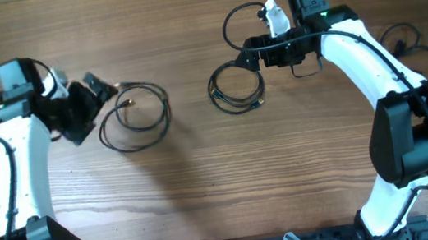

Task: Untangle cables

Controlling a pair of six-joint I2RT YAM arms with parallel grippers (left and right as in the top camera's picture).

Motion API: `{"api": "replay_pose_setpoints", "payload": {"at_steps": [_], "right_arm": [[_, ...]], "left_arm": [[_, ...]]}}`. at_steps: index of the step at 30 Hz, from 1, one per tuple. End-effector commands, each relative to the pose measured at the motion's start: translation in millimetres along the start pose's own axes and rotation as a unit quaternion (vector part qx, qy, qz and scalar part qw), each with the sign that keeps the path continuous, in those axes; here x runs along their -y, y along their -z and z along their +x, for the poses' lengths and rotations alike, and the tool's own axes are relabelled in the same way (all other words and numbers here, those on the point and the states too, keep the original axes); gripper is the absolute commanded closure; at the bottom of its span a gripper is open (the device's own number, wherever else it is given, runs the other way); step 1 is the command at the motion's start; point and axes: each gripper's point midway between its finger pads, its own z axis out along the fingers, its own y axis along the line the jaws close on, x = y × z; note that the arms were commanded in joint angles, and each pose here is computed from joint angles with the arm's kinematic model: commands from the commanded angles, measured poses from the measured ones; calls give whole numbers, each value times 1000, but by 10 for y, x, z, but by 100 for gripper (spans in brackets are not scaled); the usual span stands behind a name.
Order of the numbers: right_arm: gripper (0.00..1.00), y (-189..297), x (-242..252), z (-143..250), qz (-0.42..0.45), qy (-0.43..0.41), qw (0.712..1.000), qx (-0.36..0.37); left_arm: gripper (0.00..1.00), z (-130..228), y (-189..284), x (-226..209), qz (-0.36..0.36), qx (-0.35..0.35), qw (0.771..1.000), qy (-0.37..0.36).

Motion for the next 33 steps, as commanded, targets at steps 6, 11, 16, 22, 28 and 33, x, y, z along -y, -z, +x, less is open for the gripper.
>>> {"api": "replay_pose_setpoints", "payload": {"at_steps": [6, 11, 16, 22, 28, 33], "right_arm": [[1, -334, -286, 187, 73, 76, 994, -31], [14, -788, -1234, 331, 30, 191, 981, -12], [6, -1479, -1906, 333, 55, 259, 960, 87], [0, -2121, -1703, 324, 78, 226, 962, 131], [45, -2453, -1199, 499, 144, 217, 960, 106], [96, -1842, -1544, 239, 134, 215, 959, 128]], "left_arm": [[0, -23, -127, -514, -132, 45, 990, 26], [0, -163, 21, -831, -162, 80, 975, 127], [0, -308, 289, -1303, -148, 96, 958, 227], [0, -329, 331, -1376, -148, 101, 954, 239], [0, -329, 330, -1375, -148, 101, 954, 239], [0, -329, 330, -1375, -148, 101, 954, 238]]}}
